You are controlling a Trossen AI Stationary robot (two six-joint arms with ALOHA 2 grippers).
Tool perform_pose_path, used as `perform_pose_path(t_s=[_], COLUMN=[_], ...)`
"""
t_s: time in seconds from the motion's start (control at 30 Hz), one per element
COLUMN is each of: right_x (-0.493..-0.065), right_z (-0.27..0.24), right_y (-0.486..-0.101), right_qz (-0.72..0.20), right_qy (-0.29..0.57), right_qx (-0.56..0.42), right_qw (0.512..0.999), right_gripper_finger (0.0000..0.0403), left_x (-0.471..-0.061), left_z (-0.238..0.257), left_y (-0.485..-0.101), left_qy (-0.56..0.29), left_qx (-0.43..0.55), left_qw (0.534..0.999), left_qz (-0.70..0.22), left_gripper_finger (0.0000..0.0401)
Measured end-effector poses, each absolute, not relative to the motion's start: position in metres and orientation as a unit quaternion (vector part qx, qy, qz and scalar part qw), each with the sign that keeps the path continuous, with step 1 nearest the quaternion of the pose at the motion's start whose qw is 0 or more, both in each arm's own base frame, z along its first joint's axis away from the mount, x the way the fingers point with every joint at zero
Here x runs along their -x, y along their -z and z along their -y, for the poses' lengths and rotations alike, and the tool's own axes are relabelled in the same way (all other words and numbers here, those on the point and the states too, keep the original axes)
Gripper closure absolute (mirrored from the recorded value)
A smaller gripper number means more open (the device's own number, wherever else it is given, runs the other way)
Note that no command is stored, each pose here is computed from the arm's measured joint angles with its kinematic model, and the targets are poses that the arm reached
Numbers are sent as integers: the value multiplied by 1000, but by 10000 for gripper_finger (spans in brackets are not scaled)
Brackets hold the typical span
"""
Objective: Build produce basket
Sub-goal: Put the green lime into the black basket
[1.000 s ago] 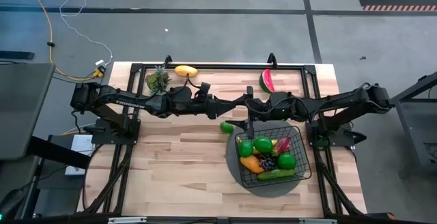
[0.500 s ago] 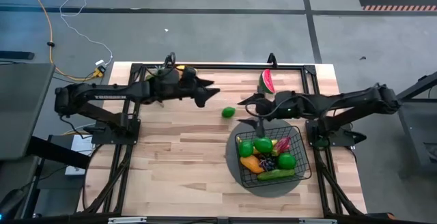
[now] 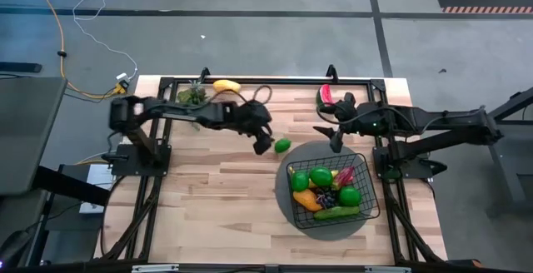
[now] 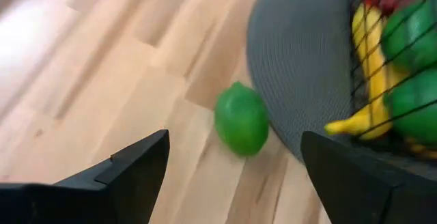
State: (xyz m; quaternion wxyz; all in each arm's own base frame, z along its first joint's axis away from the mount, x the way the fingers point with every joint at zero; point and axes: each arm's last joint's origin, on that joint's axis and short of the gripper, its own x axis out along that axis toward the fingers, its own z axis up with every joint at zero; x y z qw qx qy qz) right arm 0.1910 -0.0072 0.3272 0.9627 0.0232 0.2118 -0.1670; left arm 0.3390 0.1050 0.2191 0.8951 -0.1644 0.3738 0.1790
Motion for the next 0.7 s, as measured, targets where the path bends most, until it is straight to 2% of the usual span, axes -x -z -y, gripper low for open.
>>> perform_pose_path(t_s=[0.27, 0.7], right_x=[-190, -195], right_z=[8, 8], right_y=[-326, -321], right_qz=[-219, -230], right_qy=[172, 174], right_qx=[-30, -33], right_qw=[960, 957], right_gripper_finger=[130, 130], left_x=[-371, -388], left_z=[-114, -118], left_y=[-173, -149], left_qy=[-142, -129], left_qx=[134, 134], left_qw=[879, 878], left_qz=[-434, -441], left_gripper_finger=[81, 54])
